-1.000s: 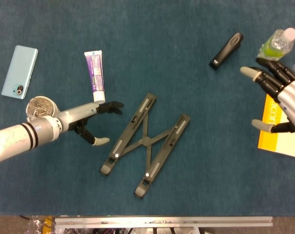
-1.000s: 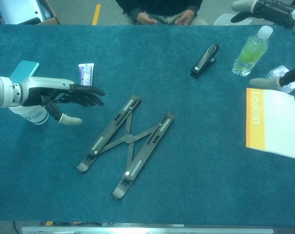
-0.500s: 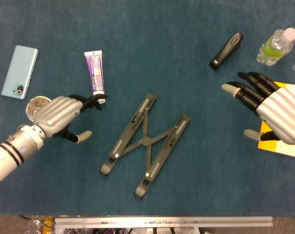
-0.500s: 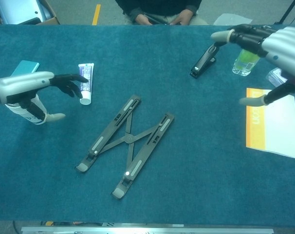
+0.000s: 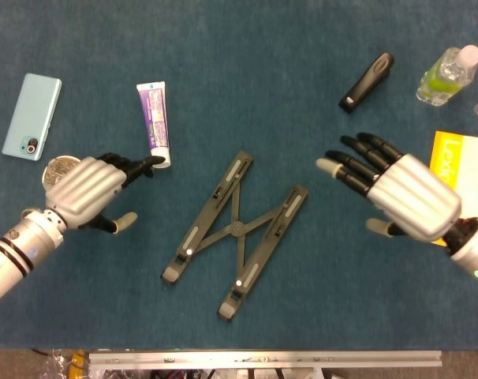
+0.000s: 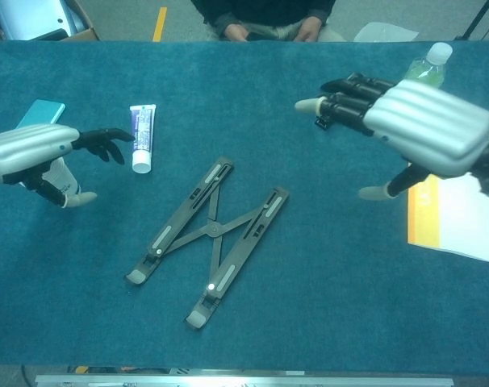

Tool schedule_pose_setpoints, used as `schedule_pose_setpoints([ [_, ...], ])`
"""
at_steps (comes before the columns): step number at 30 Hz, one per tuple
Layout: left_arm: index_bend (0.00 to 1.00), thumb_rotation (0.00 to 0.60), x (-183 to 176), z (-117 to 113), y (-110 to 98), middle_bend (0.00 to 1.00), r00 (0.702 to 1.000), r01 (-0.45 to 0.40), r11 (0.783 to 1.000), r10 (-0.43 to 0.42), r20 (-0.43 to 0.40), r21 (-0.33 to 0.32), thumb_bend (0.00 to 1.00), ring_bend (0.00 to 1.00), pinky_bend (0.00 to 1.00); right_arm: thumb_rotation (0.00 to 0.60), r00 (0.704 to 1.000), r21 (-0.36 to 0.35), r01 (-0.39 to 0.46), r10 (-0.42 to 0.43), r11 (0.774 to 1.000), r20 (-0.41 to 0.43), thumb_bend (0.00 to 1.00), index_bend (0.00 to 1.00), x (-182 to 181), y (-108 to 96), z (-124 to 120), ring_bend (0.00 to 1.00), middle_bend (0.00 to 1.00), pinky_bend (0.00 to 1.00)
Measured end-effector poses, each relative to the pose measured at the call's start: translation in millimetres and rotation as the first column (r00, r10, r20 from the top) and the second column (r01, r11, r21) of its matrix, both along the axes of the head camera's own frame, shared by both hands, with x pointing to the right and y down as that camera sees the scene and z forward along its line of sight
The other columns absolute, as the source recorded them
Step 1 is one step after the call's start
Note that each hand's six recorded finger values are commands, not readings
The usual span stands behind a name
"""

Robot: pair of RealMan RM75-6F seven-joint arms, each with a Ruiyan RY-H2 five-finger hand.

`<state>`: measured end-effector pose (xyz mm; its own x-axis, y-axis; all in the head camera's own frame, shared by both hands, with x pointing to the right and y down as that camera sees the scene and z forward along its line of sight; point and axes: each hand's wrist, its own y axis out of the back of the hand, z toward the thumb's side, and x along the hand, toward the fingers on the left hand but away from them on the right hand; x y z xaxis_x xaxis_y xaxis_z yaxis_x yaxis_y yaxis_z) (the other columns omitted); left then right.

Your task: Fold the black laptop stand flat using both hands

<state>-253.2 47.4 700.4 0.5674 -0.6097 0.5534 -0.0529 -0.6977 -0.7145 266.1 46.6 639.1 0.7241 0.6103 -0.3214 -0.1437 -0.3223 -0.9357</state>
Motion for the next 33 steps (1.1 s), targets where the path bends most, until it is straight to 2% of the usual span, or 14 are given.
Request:
schedule_pose_setpoints([
  [5, 0.07, 0.600, 8, 8, 6, 0.24, 1.000, -0.023, 1.000, 0.023, -0.009, -0.004, 0.34, 0.25, 0.26, 0.600, 0.999, 0.039, 0.039, -0.039, 0.998, -0.012, 0.00, 0.00, -15, 0, 12, 0.00, 0.08, 0.08],
  [7, 0.06, 0.600, 13, 12, 9, 0.20, 0.999, -0.043, 0.999, 0.043, -0.014, 0.000, 0.34, 0.22, 0.26, 0.600, 0.999, 0.059, 0.053, -0.052, 0.997, -0.015, 0.00, 0.00, -20, 0, 16, 0.00, 0.04, 0.05],
  [10, 0.03, 0.600, 21, 17, 13, 0.11, 0.996, -0.093, 0.995, 0.094, -0.008, 0.022, 0.34, 0.11, 0.23, 0.600, 0.998, 0.098, 0.062, -0.060, 0.993, -0.020, 0.00, 0.00, -26, 0, 21, 0.00, 0.00, 0.01],
  [12, 0.00, 0.600, 26, 19, 15, 0.02, 0.993, -0.122, 0.992, 0.122, 0.000, 0.040, 0.34, 0.02, 0.14, 0.600, 0.998, 0.117, 0.063, -0.062, 0.991, -0.014, 0.00, 0.00, -33, 2, 25, 0.00, 0.00, 0.00],
  [13, 0.00, 0.600, 29, 21, 15, 0.01, 0.990, -0.138, 0.989, 0.138, 0.005, 0.053, 0.34, 0.01, 0.11, 0.600, 0.998, 0.125, 0.065, -0.064, 0.990, -0.012, 0.00, 0.00, -35, 3, 26, 0.00, 0.00, 0.00],
  [18, 0.00, 0.600, 44, 26, 13, 0.00, 0.984, -0.178, 0.977, 0.179, 0.008, 0.118, 0.34, 0.00, 0.03, 0.600, 0.996, 0.157, 0.085, -0.083, 0.984, -0.016, 0.00, 0.00, -44, 11, 37, 0.00, 0.00, 0.00],
  [25, 0.00, 0.600, 50, 35, 3, 0.00, 0.972, -0.234, 0.950, 0.226, 0.064, 0.206, 0.34, 0.00, 0.00, 0.600, 0.994, 0.168, 0.113, -0.111, 0.979, -0.021, 0.00, 0.00, -56, 21, 49, 0.00, 0.00, 0.00],
  [33, 0.00, 0.600, 61, 50, 5, 0.00, 0.955, -0.296, 0.932, 0.283, 0.090, 0.209, 0.34, 0.00, 0.00, 0.600, 0.986, 0.190, 0.166, -0.163, 0.968, -0.031, 0.00, 0.00, -73, 34, 66, 0.00, 0.00, 0.00],
])
